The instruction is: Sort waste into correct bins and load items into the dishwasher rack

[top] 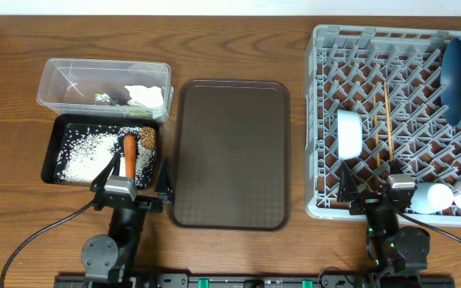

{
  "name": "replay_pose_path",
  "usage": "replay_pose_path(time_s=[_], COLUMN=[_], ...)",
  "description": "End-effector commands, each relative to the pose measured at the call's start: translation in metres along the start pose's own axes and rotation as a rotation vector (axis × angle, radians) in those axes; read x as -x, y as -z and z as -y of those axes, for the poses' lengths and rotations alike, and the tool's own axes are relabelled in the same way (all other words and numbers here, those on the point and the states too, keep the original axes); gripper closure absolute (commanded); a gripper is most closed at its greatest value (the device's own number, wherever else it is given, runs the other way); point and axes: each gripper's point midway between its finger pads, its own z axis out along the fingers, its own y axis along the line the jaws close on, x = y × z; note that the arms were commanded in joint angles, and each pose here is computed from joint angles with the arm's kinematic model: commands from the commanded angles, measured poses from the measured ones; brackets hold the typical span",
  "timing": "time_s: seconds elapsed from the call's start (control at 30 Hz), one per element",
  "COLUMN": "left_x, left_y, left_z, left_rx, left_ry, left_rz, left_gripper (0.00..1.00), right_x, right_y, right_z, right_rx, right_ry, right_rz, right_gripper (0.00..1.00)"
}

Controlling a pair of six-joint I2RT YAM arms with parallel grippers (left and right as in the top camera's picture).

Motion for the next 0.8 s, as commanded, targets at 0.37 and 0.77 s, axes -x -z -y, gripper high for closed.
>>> replay_pose_path(time_s=[0.37,0.77], left_x=[-0.037,-0.059], left_y=[-0.004,-0.002], left_z=[-0.005,-0.007], left_rx=[0.007,0.018], left_ry=[-0.01,-0.004], left_rz=[-0.045,-0.134], left_gripper=[0.02,0.02], right_x=[0.0,0.0], right_y=[0.0,0.0], right_z=[0.005,0.005], right_rx=[-0.021,-0.021], right_ry=[-0.017,-0.017], right_rz=[0.001,0.001], right_gripper=[0.01,0.01])
